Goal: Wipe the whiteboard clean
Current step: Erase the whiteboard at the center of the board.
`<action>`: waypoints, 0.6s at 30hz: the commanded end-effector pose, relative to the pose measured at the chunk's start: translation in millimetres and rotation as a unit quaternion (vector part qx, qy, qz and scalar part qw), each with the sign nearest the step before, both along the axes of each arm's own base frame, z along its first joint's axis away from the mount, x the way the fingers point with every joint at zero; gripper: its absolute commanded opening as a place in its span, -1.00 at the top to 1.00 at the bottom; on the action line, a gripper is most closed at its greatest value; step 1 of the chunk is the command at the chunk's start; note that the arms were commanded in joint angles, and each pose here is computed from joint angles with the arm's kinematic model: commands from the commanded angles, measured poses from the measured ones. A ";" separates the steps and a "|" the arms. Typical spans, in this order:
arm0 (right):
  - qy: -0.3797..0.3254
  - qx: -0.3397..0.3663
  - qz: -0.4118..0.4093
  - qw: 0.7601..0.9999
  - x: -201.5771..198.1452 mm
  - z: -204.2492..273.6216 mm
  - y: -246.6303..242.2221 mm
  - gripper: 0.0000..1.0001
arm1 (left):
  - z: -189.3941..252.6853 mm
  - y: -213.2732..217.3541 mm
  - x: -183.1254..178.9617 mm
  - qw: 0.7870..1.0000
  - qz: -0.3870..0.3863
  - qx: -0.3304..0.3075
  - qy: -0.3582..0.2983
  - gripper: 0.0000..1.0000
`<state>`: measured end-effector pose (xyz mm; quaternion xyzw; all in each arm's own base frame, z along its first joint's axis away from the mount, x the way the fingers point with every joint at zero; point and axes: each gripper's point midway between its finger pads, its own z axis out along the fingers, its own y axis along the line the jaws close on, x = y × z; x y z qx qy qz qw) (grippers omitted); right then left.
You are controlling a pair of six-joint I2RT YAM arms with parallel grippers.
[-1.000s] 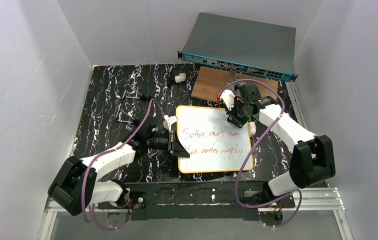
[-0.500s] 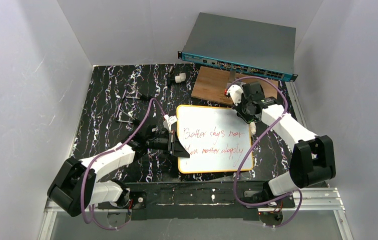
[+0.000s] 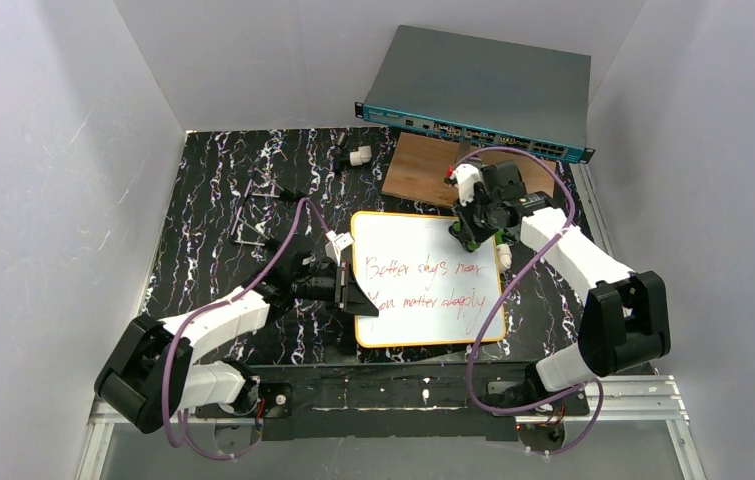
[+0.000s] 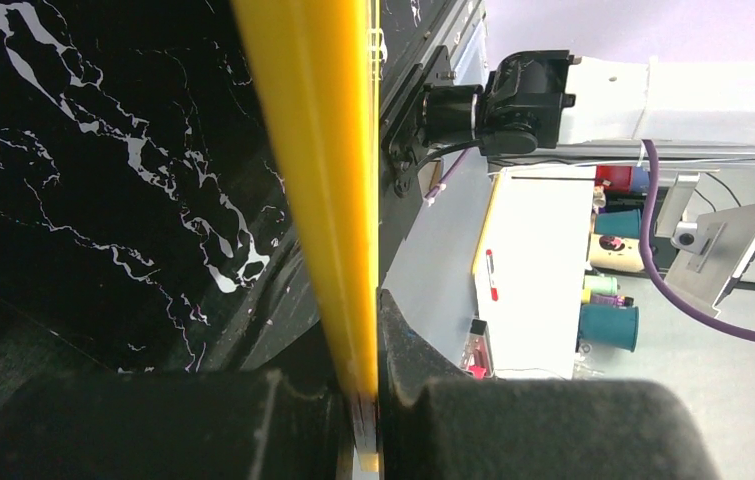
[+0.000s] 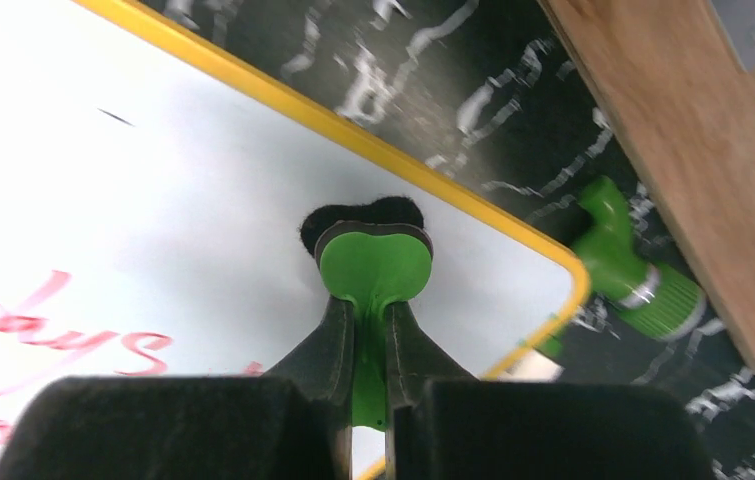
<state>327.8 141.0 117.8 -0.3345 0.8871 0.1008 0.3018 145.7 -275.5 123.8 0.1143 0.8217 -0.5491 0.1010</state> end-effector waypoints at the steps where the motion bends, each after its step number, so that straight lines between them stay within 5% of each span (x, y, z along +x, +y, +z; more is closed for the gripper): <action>1: 0.015 0.134 0.037 0.990 -7.8 36.0 79.1 0.97 | 3.4 -5.1 4.5 0.993 -0.034 -0.019 -0.108 1.00; 13: 0.064 0.169 0.165 0.970 -72.0 70.3 228.8 0.97 | 2.1 -5.5 9.0 0.993 -0.022 -0.018 -0.111 1.00; 18: 0.043 0.118 0.157 0.980 -70.2 52.8 228.8 0.97 | 5.4 -3.2 7.3 0.992 -0.023 -0.017 -0.121 1.00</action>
